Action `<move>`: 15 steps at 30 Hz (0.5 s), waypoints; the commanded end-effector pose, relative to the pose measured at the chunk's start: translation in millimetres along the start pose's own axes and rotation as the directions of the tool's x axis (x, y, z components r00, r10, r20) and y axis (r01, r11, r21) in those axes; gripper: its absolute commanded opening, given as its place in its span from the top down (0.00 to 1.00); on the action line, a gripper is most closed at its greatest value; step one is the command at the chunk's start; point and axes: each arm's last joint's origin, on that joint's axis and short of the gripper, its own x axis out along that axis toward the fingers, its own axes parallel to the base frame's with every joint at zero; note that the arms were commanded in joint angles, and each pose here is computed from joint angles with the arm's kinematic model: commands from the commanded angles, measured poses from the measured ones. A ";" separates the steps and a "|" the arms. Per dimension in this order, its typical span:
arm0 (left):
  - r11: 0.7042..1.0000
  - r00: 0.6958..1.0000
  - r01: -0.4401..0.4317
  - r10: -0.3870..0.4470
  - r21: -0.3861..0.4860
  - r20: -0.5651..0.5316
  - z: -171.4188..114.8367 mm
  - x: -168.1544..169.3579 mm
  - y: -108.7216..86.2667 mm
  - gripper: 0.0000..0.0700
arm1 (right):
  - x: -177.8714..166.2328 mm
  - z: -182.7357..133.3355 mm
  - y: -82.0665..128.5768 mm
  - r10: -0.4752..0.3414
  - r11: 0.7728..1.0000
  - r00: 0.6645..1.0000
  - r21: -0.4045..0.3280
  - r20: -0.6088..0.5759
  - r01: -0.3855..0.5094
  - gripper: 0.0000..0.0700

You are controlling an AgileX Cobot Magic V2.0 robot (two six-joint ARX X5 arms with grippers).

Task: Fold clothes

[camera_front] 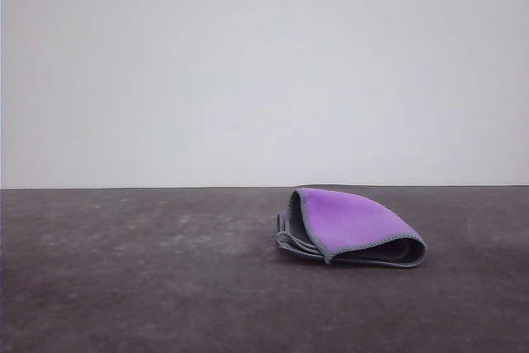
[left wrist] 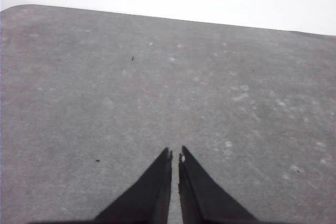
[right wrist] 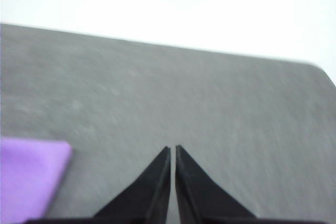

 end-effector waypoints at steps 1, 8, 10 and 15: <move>1.000 0.999 -0.009 0.009 0.006 -0.039 -5.4 0.7 0.7 0.98 | 0.6 -11.5 0.1 -0.011 1.000 1.000 0.026 0.000 0.011 0.99; 1.000 0.999 -0.009 0.010 0.006 -0.039 -5.4 0.7 0.7 0.98 | 10.0 -62.3 2.0 -0.003 1.000 1.000 0.028 -0.019 0.004 0.99; 1.000 0.999 -0.009 0.009 0.006 -0.039 -5.4 0.7 0.7 0.98 | 13.7 -71.6 2.2 -0.003 0.999 1.000 0.036 -0.008 0.004 0.99; 1.000 0.999 -0.009 0.010 0.006 -0.039 -5.4 0.7 0.7 0.98 | 21.2 -86.7 2.5 -0.005 0.999 0.999 0.042 0.047 0.003 0.99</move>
